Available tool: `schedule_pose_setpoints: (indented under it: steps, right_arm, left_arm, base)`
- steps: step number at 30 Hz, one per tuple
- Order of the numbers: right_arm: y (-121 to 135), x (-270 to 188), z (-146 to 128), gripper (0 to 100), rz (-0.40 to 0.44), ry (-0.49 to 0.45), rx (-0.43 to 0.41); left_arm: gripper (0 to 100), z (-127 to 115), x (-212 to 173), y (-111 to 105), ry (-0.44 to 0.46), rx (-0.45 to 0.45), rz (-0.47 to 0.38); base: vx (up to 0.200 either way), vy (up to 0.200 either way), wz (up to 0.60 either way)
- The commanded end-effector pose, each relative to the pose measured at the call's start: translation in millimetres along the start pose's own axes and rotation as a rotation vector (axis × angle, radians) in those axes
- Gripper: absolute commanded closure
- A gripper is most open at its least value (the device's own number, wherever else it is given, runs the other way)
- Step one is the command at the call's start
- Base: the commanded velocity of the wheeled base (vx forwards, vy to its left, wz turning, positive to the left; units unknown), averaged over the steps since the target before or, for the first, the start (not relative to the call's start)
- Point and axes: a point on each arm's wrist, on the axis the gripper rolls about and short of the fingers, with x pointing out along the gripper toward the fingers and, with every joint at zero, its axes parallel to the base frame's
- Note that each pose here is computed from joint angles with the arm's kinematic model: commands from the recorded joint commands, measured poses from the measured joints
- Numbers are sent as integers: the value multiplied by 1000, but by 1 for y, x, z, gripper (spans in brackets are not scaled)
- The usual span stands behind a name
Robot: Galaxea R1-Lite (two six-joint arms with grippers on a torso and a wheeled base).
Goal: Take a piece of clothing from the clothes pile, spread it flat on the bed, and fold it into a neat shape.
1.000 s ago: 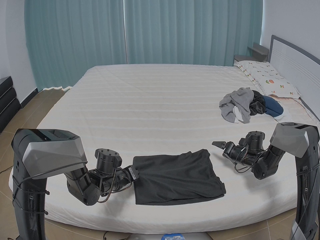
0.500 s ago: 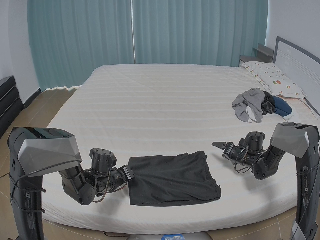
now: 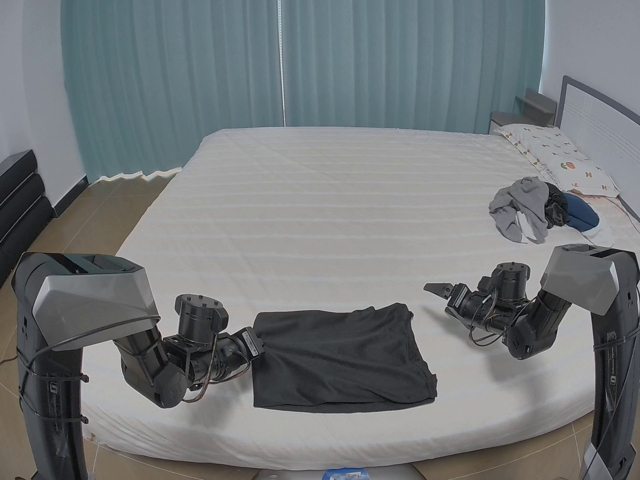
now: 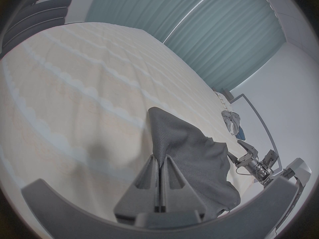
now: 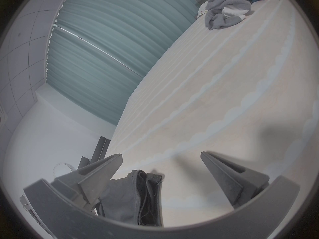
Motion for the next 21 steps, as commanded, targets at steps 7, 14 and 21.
schedule_pose_setpoints:
  steps: [7, 14, 21]
  right_arm:
    - [1, 0, 0, 0, 2, -1, -1]
    - [2, 0, -1, 0, 3, 4, -2]
    - [4, -2, -2, 0, 3, 8, -2]
  left_arm:
    - [100, -3, 0, -1, 10, 1, -3]
    - [0, -9, -1, -5, 31, -13, -11]
    - [0, -11, -2, -5, 34, -12, -11]
  base:
    - [0, 29, 0]
    - [0, 0, 0]
    - [0, 0, 0]
